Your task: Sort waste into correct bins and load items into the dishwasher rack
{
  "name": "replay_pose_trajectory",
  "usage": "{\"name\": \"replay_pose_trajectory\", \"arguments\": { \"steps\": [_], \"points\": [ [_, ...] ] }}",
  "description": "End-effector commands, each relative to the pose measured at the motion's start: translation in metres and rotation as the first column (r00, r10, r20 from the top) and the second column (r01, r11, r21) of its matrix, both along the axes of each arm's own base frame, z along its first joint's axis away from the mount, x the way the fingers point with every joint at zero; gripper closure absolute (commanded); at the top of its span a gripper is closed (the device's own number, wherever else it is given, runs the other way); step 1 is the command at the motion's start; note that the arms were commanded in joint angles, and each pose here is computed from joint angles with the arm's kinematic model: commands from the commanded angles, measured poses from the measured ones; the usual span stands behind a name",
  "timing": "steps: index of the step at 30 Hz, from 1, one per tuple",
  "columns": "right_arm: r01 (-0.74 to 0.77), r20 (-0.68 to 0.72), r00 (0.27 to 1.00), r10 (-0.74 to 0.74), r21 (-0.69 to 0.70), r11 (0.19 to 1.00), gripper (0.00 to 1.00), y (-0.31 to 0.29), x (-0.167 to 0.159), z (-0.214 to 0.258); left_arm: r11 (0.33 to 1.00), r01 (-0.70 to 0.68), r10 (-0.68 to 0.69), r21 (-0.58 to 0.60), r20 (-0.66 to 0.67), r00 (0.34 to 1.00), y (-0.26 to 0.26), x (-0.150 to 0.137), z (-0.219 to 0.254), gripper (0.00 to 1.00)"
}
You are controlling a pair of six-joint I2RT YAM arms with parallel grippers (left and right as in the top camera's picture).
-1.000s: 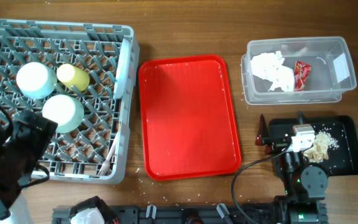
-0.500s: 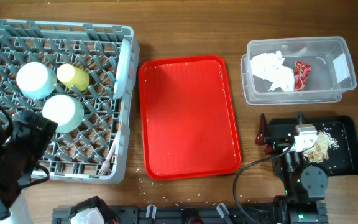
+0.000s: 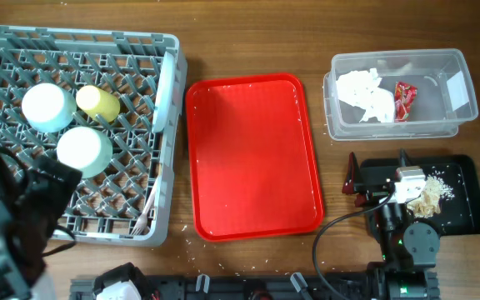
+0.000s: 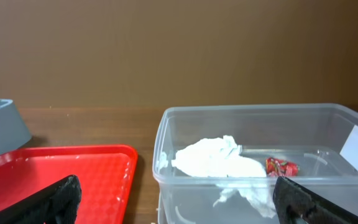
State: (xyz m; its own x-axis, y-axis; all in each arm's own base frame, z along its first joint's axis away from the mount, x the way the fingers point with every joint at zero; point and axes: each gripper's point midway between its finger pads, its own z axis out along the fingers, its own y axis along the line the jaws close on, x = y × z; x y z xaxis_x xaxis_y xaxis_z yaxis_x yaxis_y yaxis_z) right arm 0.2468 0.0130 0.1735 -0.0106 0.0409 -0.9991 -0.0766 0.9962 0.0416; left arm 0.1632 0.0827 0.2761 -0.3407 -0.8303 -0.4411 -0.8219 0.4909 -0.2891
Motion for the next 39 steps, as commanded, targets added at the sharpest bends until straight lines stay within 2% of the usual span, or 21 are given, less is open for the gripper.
{"name": "replay_pose_trajectory", "arguments": {
  "steps": [1, 3, 5, 9, 14, 21, 28, 32, 39],
  "points": [
    [0.015, 0.010, 1.000, -0.015, 0.014, 1.000, 0.00, -0.003, 0.000, 0.002, 0.952, 0.303, -0.306, 0.042, 0.082, 0.949, -0.024, 0.029, -0.046, 0.00],
    [0.015, 0.010, 1.000, -0.015, 0.014, 1.000, 0.00, -0.003, 0.000, 0.002, 0.876, 0.479, -0.474, 0.051, 0.269, 0.838, -0.055, 0.058, -0.076, 0.00],
    [0.015, 0.010, 1.000, -0.015, 0.014, 1.000, 0.00, -0.003, 0.000, 0.002, 0.835, 0.545, -0.531, 0.073, 0.364, 0.765, -0.070, 0.073, -0.102, 0.00],
    [0.015, 0.010, 1.000, -0.015, 0.014, 1.000, 0.00, -0.003, 0.000, 0.002, 0.785, 0.594, -0.601, 0.179, 0.457, 0.656, -0.084, 0.088, -0.131, 0.00],
    [0.015, 0.010, 1.000, -0.015, 0.014, 1.000, 0.00, -0.003, 0.000, 0.002, 0.740, 0.569, -0.663, 0.360, 0.532, 0.526, -0.096, 0.097, -0.136, 0.00],
    [0.015, 0.010, 1.000, -0.015, 0.014, 1.000, 0.00, -0.003, 0.000, 0.002, 0.748, 0.497, -0.663, 0.440, 0.526, 0.532, -0.093, 0.094, -0.140, 0.00],
    [0.015, 0.010, 1.000, -0.015, 0.014, 1.000, 0.00, -0.003, 0.000, 0.002, 0.732, 0.480, -0.680, 0.484, 0.558, 0.475, -0.100, 0.090, -0.146, 0.00],
    [0.015, 0.010, 1.000, -0.015, 0.014, 1.000, 0.00, -0.003, 0.000, 0.002, 0.746, 0.483, -0.666, 0.459, 0.528, 0.527, -0.095, 0.087, -0.159, 0.00],
    [0.015, 0.010, 1.000, -0.015, 0.014, 1.000, 0.00, -0.003, 0.000, 0.002, 0.730, 0.481, -0.683, 0.486, 0.543, 0.488, -0.103, 0.086, -0.150, 0.00]
  ]
}}
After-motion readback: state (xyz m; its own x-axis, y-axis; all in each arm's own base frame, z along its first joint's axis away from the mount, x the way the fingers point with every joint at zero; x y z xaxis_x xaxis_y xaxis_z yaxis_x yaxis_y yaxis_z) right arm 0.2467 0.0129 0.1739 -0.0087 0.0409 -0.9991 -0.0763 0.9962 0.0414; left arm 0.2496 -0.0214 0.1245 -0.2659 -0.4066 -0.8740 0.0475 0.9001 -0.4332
